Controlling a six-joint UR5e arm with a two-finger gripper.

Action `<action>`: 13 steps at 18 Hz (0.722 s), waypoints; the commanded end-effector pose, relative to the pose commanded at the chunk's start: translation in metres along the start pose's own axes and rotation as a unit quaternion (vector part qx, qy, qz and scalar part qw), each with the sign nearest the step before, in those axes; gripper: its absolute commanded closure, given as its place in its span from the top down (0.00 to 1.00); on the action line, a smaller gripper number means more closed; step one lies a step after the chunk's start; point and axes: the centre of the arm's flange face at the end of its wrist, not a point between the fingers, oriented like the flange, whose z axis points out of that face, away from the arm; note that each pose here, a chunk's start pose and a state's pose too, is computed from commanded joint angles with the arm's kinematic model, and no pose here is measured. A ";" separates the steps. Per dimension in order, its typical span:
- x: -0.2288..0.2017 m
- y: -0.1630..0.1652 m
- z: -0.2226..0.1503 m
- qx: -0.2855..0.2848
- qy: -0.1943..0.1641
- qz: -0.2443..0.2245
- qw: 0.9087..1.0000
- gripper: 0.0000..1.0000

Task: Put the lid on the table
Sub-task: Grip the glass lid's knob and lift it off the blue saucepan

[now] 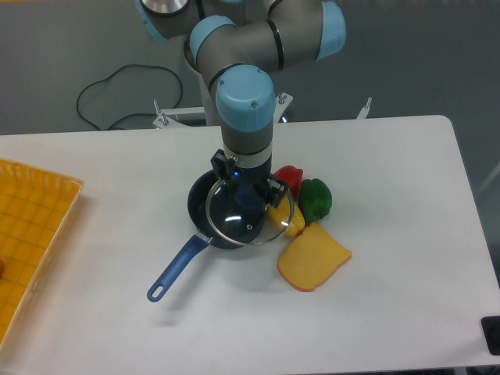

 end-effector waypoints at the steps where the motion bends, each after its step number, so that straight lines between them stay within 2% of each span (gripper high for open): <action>1: 0.001 -0.001 0.003 -0.001 0.002 -0.005 1.000 0.42; 6: 0.000 0.000 0.003 0.000 0.003 -0.026 1.000 0.42; 13: -0.004 -0.001 0.001 0.004 0.001 -0.033 0.999 0.42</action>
